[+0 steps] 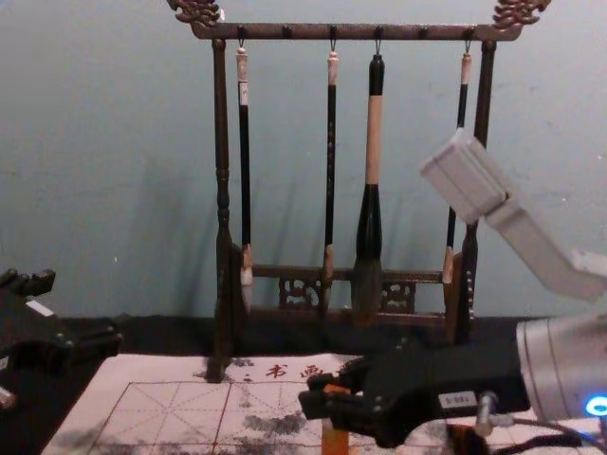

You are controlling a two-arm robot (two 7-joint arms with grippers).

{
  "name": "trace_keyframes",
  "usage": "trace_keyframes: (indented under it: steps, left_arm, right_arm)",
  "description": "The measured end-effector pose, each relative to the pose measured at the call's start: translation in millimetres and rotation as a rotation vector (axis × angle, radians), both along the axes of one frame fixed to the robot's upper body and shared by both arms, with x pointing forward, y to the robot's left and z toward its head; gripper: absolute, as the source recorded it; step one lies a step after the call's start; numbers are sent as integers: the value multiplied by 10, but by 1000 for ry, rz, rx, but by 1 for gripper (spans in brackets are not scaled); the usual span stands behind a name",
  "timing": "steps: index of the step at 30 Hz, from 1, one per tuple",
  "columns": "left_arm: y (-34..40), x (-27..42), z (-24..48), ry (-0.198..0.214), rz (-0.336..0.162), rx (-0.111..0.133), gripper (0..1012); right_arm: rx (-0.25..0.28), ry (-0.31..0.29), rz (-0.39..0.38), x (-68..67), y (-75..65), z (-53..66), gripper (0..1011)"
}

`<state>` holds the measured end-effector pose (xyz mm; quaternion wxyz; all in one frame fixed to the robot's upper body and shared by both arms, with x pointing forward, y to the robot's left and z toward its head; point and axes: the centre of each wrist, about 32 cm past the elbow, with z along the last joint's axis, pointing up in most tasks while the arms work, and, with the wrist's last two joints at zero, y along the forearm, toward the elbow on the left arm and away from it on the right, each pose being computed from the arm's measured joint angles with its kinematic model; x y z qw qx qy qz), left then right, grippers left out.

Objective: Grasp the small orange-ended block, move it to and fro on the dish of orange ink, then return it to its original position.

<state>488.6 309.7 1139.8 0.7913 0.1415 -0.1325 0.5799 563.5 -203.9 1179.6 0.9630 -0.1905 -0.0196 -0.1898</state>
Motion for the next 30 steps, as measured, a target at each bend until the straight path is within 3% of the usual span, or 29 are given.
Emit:
trace_keyframes:
  steps: [7, 17, 22, 30]
  left_arm:
    - [0, 0, 0, 0, 0, 0, 1001]
    - [0, 0, 0, 0, 0, 0, 1001]
    - [0, 0, 0, 0, 0, 0, 1001]
    - [0, 0, 0, 0, 0, 0, 1001]
  right_arm:
    - [34, -8, -32, -49, -47, 77, 145]
    - [109, 1, -147, -221, -184, 246, 145]
    - [142, 4, -252, -376, -295, 348, 145]
    - [160, 6, -357, -597, -414, 418, 145]
